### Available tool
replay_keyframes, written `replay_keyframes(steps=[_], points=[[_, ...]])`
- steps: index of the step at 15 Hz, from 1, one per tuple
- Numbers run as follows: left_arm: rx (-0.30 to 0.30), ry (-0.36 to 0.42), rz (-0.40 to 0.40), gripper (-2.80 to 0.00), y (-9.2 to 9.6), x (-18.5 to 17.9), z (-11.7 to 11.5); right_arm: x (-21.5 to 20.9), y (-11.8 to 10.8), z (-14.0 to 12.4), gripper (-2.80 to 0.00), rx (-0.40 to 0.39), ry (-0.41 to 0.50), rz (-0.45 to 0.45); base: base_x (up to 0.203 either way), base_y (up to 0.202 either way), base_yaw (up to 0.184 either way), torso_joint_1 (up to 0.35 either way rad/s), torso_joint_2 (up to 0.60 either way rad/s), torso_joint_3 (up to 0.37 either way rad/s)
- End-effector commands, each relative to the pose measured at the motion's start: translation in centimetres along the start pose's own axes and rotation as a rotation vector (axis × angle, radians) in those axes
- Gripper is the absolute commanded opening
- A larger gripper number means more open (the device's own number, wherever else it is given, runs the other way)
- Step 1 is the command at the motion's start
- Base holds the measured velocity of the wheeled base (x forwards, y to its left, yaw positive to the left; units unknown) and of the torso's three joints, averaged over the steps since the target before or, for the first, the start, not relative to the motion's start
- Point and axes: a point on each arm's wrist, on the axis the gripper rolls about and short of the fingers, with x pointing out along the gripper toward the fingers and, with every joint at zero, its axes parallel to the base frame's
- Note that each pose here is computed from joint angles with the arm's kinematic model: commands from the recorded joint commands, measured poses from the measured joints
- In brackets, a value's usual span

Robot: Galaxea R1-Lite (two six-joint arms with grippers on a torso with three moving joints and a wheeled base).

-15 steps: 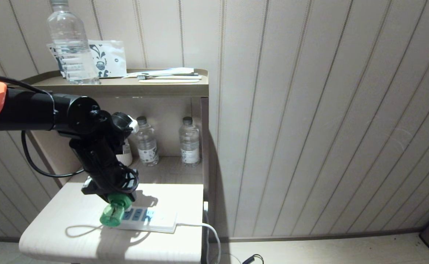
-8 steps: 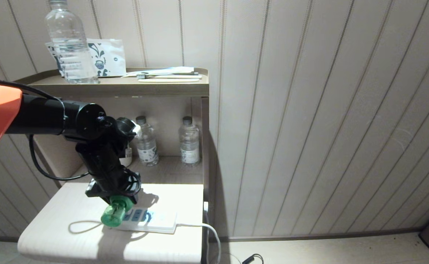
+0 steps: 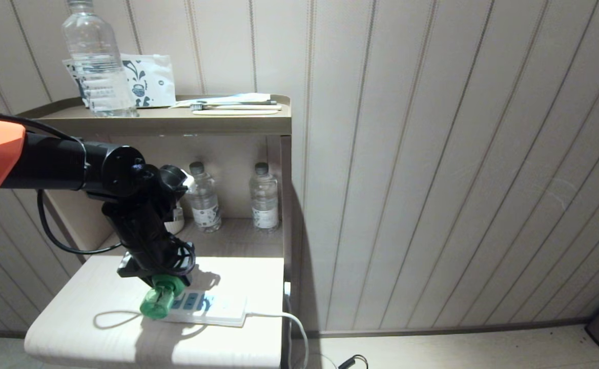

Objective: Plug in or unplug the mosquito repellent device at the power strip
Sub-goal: Insert the plug into the socket

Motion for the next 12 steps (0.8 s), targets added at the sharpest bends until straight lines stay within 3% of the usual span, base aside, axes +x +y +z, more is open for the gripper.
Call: replay_keyframes(steps=[1, 2, 3, 12], points=[[-0.002, -0.018, -0.012, -2.80, 0.0, -0.4, -0.1, 0.0, 0.0, 0.0, -2.80, 0.000, -0.001, 0.000, 0.000, 0.000, 0.000, 0.000, 0.00, 0.000], [-0.003, -0.034, -0.017, -2.80, 0.1, -0.8, -0.2, 0.0, 0.0, 0.0, -2.80, 0.000, -0.001, 0.000, 0.000, 0.000, 0.000, 0.000, 0.00, 0.000], [-0.003, -0.045, -0.019, 0.00, 0.1, -1.0, -0.1, 0.0, 0.0, 0.0, -2.80, 0.000, -0.001, 0.000, 0.000, 0.000, 0.000, 0.000, 0.00, 0.000], [0.000, -0.150, -0.051, 0.00, 0.5, -4.2, -1.0, 0.0, 0.0, 0.0, -2.80, 0.000, -0.001, 0.000, 0.000, 0.000, 0.000, 0.000, 0.00, 0.000]])
